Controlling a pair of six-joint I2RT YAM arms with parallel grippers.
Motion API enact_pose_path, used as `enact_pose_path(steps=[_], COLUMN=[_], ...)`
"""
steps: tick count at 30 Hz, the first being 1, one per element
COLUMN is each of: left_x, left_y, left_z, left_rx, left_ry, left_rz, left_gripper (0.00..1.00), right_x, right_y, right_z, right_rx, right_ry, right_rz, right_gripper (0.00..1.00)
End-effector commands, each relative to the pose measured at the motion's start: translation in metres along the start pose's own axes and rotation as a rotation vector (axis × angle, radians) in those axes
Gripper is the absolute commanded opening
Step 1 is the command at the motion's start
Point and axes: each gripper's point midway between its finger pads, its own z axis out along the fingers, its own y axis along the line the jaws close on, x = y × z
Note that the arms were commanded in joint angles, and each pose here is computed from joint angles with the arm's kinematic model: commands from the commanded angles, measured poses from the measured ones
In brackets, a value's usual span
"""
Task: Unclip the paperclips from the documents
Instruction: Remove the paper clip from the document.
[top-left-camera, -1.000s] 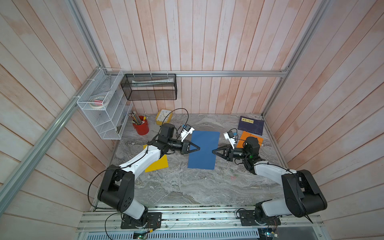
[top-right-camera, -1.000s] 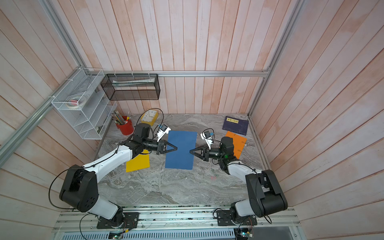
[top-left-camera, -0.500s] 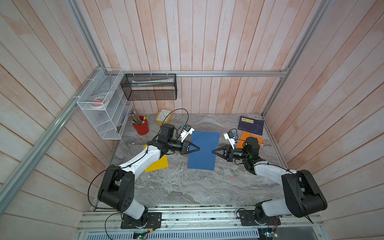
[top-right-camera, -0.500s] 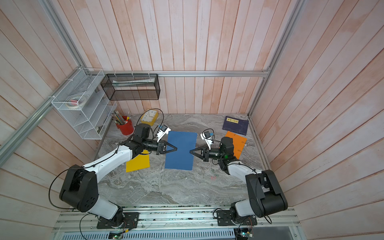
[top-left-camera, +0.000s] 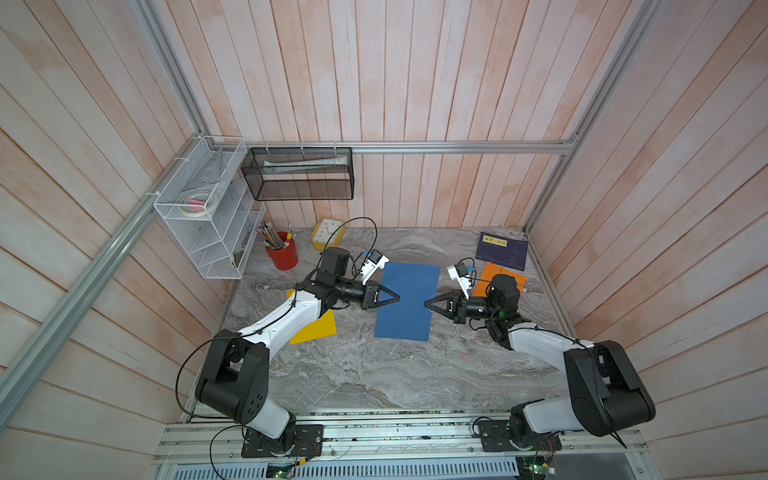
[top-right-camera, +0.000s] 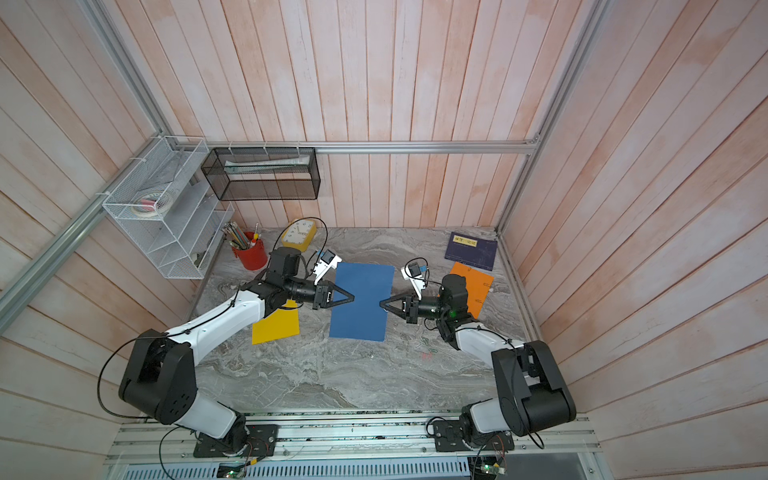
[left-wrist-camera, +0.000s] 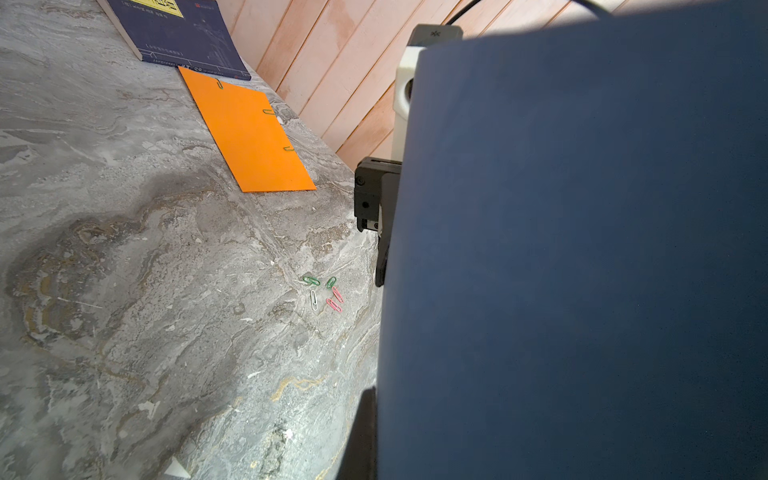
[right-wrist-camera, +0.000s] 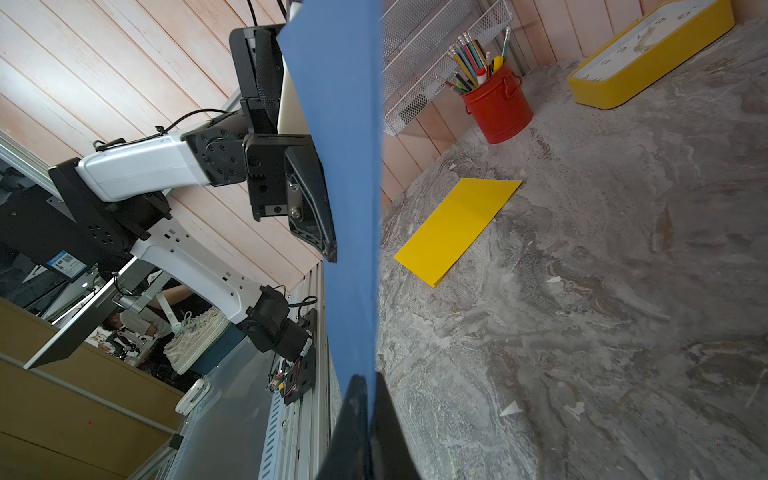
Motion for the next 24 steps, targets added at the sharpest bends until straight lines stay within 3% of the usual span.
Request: enact_pose_path(steps=[1,24], left_x=[-0.0064,-0.008], left_y=[-0.0063,-0.0058], left_z=[-0.0087,-0.0122], left_rx=[-0.001,-0.01], left_ry=[-0.02,-0.023], left_rz=[0.038,0.044], left_gripper=[0.0,0.0], right_x=[0.0034,0.0038], right_y=[-0.0005,-0.0019], right_z=[-0.002,-0.0018], right_rx=[0.005,0.01], right_ry=[0.004,0.01], right_rz=[0.011,0.015], right_gripper=[0.06,0.06])
